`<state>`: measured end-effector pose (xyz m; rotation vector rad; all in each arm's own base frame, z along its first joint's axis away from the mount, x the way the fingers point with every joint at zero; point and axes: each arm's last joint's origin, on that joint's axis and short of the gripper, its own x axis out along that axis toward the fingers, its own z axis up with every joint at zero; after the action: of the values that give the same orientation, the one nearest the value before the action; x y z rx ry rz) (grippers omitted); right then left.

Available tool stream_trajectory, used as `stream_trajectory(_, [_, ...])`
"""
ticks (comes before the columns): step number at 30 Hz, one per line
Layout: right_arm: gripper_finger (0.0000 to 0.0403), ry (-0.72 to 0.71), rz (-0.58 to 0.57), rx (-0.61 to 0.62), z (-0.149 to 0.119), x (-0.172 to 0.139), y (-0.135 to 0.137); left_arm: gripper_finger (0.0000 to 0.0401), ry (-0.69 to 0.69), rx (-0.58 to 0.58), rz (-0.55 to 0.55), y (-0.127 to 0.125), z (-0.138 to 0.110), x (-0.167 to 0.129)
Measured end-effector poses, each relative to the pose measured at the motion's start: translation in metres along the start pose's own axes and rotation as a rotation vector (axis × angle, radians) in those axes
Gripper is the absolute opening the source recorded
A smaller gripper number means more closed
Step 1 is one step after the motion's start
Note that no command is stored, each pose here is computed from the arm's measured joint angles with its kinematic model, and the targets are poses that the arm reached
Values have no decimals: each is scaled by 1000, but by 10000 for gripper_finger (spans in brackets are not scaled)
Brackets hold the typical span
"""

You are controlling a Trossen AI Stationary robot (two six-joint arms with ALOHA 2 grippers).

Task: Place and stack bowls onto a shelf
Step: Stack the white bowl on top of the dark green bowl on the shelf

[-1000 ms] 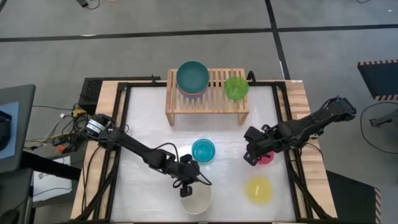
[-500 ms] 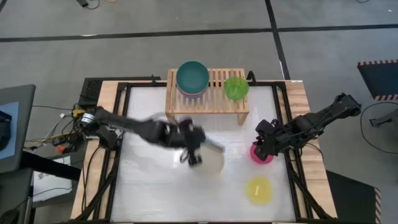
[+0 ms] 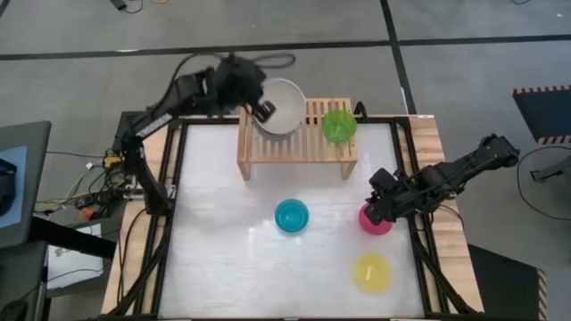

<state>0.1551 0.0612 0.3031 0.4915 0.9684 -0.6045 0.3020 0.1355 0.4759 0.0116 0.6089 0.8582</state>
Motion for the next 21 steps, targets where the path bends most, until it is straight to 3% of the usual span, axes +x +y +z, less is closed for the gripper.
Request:
stream_trajectory(8, [157,-24,-57,50,14,7,-9,0,133,-9,-12,48,-12,55])
stream_trajectory(13, [157,-26,-88,64,25,11,-16,1,238,-16,-148,48,-25,84])
stream_trajectory(21, [166,50,-69,-11,28,14,-20,29,192,14,-204,44,-18,81])
